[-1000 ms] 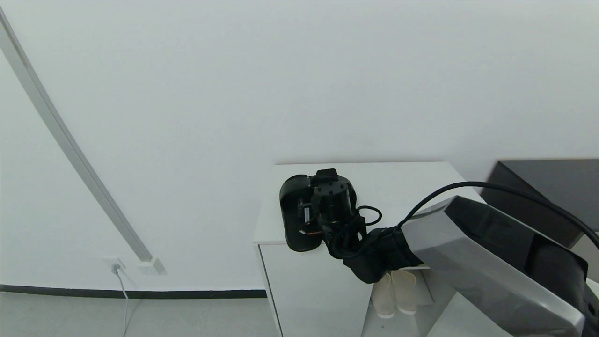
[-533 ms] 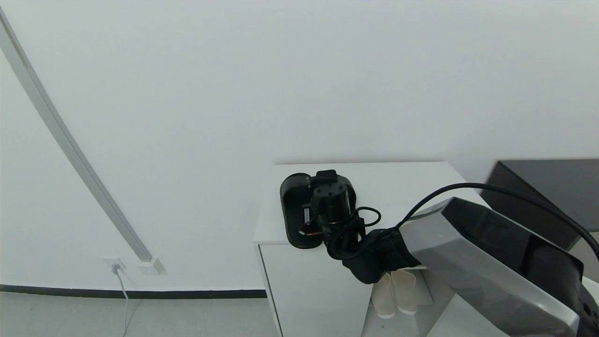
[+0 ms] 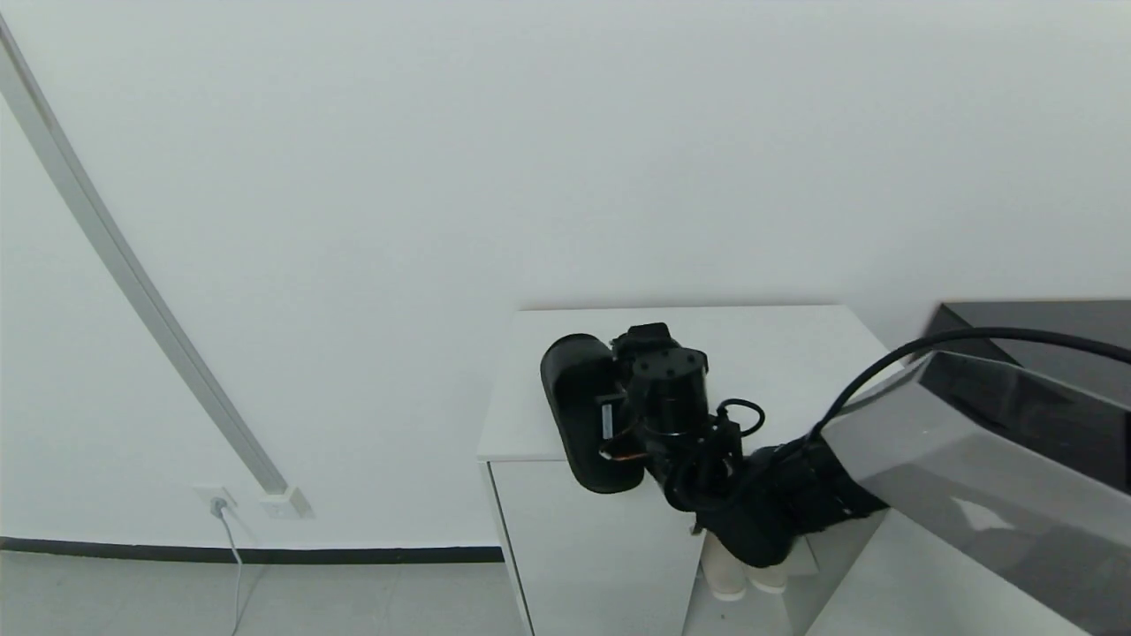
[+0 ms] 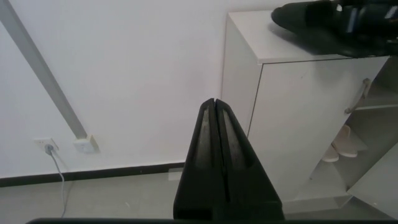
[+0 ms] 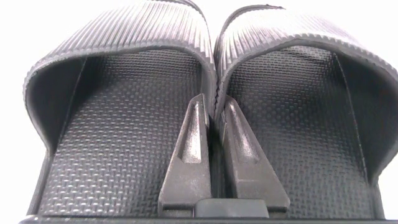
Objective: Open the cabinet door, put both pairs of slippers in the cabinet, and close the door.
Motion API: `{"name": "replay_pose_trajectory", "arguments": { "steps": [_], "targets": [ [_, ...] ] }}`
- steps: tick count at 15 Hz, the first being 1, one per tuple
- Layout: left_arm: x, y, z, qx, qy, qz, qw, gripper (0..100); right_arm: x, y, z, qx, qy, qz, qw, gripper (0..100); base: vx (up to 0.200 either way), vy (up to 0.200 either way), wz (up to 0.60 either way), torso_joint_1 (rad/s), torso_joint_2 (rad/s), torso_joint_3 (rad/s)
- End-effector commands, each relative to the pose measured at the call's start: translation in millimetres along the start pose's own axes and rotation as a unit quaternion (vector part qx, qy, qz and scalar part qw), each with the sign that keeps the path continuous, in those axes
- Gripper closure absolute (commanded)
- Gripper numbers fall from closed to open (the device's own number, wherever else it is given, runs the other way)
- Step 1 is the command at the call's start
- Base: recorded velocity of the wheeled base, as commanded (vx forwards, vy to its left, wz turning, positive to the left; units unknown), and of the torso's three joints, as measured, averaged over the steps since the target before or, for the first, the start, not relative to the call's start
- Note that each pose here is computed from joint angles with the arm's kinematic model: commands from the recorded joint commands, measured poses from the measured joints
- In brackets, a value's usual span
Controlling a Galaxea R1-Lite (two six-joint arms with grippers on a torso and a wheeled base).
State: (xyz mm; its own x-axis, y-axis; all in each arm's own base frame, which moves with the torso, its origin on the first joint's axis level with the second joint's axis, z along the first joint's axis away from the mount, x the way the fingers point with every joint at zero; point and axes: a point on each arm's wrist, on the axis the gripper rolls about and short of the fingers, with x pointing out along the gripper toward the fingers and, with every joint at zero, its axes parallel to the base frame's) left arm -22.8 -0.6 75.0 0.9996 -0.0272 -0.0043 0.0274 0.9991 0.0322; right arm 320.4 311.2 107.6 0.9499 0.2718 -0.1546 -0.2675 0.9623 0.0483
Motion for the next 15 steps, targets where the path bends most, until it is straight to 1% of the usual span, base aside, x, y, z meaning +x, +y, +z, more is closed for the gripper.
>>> {"name": "replay_pose_trajectory", "arguments": {
  "steps": [1,4,6,10,15],
  "targets": [
    [0.0,0.0,0.0,0.000,0.000,0.000,1.0000,100,-70.2,-28.9,32.5,0.004,-0.021,0.038,0.999,100,0.000,0.000,0.00,0.000,0.00,0.000],
    [0.0,0.0,0.0,0.000,0.000,0.000,1.0000,100,-124.2,-60.0,20.9,-0.014,0.006,0.052,0.999,100,0.000,0.000,0.00,0.000,0.00,0.000],
    [0.0,0.0,0.0,0.000,0.000,-0.001,1.0000,100,-148.3,-69.8,15.3,-0.022,0.020,0.067,0.997,100,0.000,0.000,0.00,0.000,0.00,0.000],
    [0.0,0.0,0.0,-0.002,0.000,0.000,1.0000,100,-153.8,-69.2,12.5,-0.022,0.025,0.076,0.997,100,0.000,0.000,0.00,0.000,0.00,0.000],
    [0.0,0.0,-0.2,-0.002,0.001,-0.001,1.0000,100,-157.0,-62.4,6.9,-0.028,0.034,0.087,0.995,100,-0.200,0.000,0.00,0.003,0.00,0.001]
  ]
}}
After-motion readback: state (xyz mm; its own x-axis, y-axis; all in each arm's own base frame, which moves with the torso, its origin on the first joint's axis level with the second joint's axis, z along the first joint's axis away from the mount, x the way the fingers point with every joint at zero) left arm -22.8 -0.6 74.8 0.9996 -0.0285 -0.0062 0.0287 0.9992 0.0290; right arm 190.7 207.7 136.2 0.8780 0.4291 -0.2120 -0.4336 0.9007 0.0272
